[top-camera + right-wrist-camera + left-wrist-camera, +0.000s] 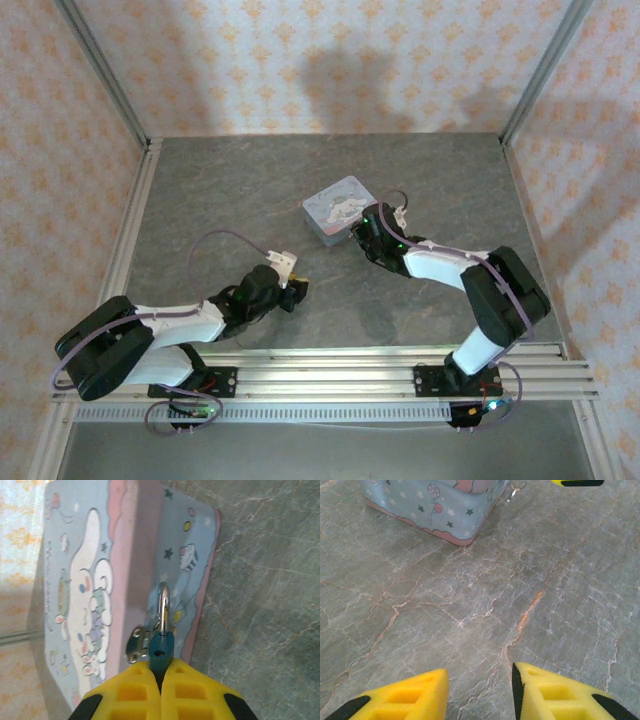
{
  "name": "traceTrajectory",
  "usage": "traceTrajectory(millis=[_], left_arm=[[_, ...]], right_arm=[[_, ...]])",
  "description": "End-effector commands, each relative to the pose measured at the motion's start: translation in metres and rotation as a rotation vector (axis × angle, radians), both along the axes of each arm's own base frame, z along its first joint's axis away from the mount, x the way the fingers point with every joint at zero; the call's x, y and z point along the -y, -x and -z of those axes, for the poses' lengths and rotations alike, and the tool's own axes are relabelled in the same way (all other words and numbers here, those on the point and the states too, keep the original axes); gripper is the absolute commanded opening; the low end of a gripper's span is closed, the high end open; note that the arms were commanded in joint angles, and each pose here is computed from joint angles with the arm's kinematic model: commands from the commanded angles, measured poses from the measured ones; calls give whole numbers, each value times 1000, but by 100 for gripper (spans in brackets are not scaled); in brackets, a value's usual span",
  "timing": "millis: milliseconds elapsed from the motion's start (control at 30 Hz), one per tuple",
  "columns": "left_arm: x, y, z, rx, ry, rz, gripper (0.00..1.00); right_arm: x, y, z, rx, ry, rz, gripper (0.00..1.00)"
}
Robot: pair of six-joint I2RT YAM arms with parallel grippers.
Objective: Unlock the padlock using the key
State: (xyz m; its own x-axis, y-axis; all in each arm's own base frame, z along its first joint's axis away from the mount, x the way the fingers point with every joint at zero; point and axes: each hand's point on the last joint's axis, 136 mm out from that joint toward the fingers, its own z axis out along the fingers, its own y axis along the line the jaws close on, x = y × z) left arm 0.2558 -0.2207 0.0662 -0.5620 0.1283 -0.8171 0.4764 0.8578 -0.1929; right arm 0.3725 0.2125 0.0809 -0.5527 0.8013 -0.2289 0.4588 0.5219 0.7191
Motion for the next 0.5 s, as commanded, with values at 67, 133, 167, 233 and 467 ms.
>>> traceTrajectory(millis=[67,133,167,233,467], left_arm=[[-11,-1,-1,21,-10,-41,39],[-13,-1,-2,24,-15,-42,39],[-13,-1,-4,29,-16,-42,39],[-14,-1,-7,31,-19,-43,39],[-16,-9,-30,30,-86,-56,41]], right_arm=[[13,-2,5,-20,62,47,0],[16,-1,-4,-9,100,31,0],[19,-1,-10,-2,124,25,0],[24,1,-24,12,183,-4,0],[49,12,-60,16,356,-216,0]])
